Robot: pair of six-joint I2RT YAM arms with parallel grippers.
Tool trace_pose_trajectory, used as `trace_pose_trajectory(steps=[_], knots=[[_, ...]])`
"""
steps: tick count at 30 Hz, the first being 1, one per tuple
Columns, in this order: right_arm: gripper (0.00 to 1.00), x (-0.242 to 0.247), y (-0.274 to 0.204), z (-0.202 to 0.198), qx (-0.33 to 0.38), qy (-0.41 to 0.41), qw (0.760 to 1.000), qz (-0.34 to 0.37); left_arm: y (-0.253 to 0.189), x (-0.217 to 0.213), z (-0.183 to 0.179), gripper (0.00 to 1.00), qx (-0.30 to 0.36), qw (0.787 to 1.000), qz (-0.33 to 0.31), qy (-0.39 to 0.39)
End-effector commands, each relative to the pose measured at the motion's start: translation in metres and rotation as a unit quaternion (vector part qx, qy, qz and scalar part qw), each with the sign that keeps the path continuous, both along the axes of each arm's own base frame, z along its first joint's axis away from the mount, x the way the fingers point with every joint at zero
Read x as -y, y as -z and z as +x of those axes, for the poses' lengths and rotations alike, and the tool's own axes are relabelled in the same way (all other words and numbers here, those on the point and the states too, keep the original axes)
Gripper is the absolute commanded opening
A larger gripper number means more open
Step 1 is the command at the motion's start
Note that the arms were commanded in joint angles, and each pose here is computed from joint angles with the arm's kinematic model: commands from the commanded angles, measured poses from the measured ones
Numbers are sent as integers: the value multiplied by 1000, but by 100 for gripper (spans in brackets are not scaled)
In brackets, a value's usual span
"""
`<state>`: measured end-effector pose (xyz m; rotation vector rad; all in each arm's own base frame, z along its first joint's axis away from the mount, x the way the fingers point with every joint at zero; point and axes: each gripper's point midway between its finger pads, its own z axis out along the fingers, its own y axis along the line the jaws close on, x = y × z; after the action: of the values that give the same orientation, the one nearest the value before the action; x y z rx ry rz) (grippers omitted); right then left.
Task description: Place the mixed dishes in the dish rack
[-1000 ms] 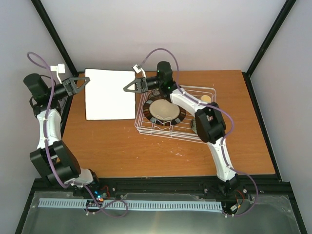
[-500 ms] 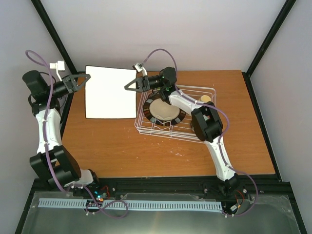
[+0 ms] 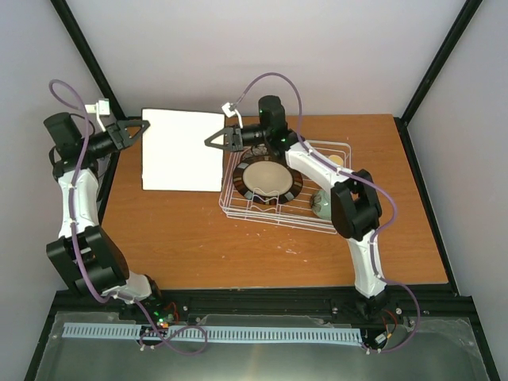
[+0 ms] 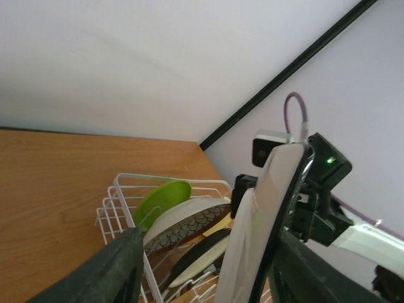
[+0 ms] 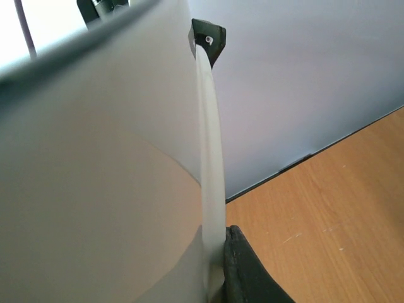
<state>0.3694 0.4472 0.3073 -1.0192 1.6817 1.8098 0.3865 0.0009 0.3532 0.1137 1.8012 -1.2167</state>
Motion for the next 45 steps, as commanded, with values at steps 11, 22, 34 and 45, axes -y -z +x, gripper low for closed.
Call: trace_pose_trajectory(steps=[11,22,34,45], knots=[[3,36,-118,-23,228,64,970,55,-3,-42,30,99,10,988,83,-129],[3,79,-129,-15,265,119,956,37,10,-71,34,100,15,979,73,-191],[3,153,-112,-25,367,215,903,-56,49,-86,29,100,-15,967,95,-235],[3,195,-96,-18,406,272,865,-115,66,-85,28,100,-28,968,93,-233]])
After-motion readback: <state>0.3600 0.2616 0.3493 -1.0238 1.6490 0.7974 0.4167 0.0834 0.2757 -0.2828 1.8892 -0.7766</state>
